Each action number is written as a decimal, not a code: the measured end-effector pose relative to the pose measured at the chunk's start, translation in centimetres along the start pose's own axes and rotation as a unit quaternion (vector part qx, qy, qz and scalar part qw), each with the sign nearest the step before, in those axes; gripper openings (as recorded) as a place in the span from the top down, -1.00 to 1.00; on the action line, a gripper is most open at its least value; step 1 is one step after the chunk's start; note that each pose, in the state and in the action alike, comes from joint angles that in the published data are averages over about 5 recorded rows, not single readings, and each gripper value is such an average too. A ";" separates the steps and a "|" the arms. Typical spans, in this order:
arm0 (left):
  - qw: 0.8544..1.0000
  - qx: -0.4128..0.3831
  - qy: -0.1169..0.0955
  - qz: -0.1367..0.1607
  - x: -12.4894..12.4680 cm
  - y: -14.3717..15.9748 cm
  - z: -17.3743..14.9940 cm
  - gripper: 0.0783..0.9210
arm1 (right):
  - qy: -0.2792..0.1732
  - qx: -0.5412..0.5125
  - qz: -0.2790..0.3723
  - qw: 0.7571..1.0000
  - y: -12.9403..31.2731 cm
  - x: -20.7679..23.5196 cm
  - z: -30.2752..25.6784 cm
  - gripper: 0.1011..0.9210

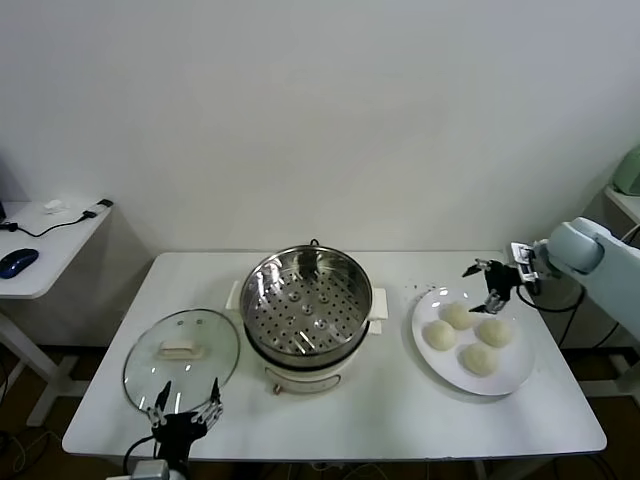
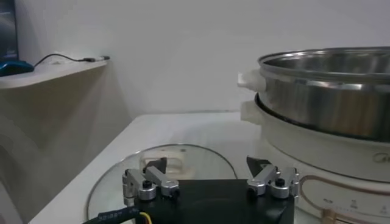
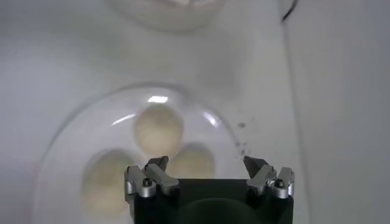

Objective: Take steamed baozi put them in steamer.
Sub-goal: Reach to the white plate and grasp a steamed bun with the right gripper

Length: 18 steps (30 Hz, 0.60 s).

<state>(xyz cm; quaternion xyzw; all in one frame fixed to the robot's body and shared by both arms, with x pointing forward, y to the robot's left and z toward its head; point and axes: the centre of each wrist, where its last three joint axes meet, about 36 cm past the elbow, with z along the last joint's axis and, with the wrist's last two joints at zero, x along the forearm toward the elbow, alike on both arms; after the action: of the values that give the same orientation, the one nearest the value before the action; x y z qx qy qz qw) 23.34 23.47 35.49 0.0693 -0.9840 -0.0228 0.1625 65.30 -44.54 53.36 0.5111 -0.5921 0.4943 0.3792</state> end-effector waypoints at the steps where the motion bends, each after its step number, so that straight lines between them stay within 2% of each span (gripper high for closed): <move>1: 1.000 0.000 0.000 -0.001 0.0 0.0 0.1 -0.77 | 0.005 0.000 -0.005 1.000 -0.3 -0.4 -0.1 -0.76; 18: 1.000 0.008 0.006 -0.006 -0.5 -0.4 0.8 -0.77 | 0.067 -0.002 -0.041 0.997 -3.4 -6.8 -2.6 -0.76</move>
<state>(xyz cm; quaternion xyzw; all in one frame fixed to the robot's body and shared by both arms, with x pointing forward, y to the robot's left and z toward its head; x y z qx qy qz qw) 23.63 23.16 34.49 0.0768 -0.9828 -0.0153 0.1675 69.75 -40.41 48.15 0.4999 -0.5448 0.5107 0.4387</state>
